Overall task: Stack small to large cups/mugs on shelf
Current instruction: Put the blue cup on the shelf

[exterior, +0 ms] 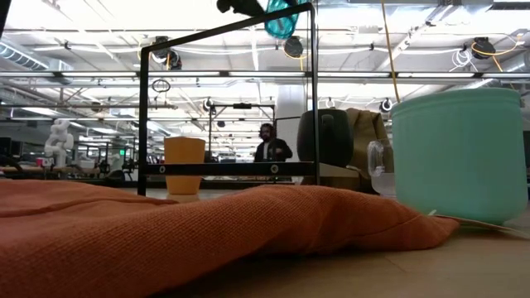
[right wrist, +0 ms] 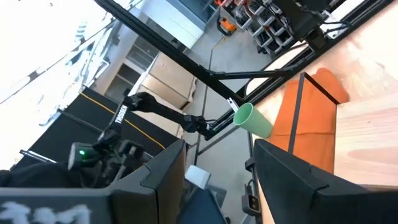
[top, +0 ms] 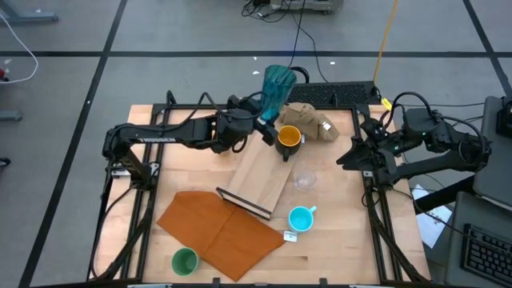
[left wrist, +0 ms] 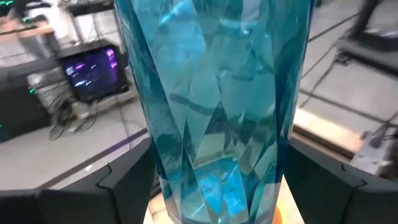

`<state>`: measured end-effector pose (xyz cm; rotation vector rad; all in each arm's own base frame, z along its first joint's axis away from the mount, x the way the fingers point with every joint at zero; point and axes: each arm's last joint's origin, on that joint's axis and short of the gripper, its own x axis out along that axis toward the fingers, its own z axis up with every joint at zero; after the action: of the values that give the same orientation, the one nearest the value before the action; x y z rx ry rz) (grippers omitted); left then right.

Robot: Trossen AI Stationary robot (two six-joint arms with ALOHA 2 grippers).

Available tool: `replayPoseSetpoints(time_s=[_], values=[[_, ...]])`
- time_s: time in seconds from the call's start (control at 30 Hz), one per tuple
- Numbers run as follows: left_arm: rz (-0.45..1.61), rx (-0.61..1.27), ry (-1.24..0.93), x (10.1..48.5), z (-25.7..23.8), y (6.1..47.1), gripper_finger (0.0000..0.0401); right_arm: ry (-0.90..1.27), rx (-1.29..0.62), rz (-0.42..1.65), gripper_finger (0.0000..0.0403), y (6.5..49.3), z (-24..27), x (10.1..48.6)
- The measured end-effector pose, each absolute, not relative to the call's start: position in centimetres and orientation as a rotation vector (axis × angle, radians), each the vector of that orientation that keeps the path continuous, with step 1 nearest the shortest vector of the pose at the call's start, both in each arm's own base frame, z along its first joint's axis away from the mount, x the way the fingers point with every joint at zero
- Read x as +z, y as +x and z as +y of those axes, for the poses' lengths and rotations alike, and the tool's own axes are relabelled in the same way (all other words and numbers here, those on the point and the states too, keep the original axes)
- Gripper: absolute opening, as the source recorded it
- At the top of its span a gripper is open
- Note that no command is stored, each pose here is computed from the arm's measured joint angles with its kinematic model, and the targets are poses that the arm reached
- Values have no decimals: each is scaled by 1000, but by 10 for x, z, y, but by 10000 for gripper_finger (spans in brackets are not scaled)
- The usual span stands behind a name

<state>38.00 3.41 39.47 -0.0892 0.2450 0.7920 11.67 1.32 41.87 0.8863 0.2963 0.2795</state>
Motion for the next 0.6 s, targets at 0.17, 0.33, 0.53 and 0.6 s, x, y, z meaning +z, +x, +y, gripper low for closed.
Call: replayPoseSetpoints(time_s=[0.17,0.33,0.53,0.6], values=[[268,805,-79,393,36,378,304,861,271,319,180,116,13,416],[274,843,-81,390,42,375,304,861,264,335,180,116,13,414],[274,843,-119,382,46,369,304,850,254,364,180,113,13,411],[194,824,-119,398,42,365,304,842,259,361,180,111,13,412]])
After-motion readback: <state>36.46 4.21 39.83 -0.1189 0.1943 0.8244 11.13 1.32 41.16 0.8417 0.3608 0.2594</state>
